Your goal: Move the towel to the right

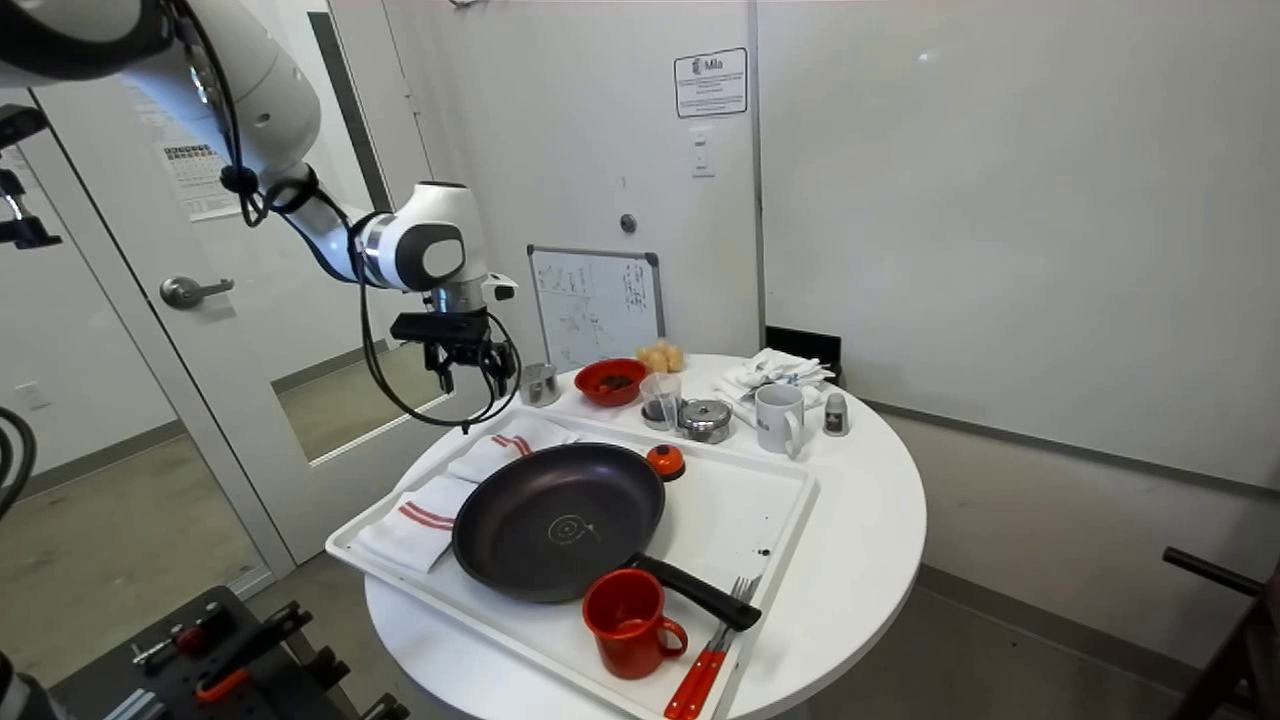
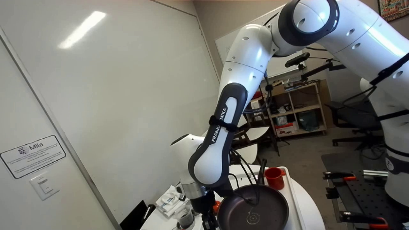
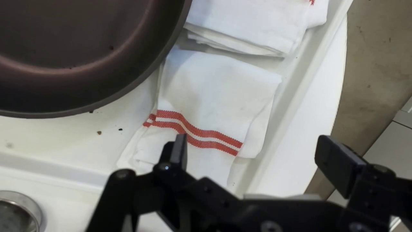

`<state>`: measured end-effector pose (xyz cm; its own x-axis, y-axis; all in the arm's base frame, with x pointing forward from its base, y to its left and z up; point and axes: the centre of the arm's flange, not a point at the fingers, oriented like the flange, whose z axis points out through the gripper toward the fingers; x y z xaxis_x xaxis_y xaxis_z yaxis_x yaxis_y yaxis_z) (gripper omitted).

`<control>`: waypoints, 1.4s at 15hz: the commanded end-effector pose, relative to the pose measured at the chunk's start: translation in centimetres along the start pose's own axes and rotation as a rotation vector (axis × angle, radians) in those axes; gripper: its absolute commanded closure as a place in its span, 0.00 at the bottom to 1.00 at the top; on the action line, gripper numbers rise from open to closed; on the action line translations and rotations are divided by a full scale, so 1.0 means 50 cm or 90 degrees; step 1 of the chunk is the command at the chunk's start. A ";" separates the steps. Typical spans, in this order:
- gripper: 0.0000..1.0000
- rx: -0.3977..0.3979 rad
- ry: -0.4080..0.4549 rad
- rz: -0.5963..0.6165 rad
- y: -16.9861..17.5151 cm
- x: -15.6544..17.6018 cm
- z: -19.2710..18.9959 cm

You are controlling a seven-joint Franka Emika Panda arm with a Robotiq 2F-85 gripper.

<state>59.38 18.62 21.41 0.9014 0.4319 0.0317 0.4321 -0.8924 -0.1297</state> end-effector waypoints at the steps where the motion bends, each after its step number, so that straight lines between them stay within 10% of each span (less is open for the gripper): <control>1: 0.00 0.000 0.000 0.000 0.000 0.000 0.000; 21: 0.00 0.067 -0.045 0.002 0.065 0.154 0.218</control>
<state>65.17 19.57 13.03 0.9020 0.4315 -0.0147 0.4194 -0.8837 -0.2078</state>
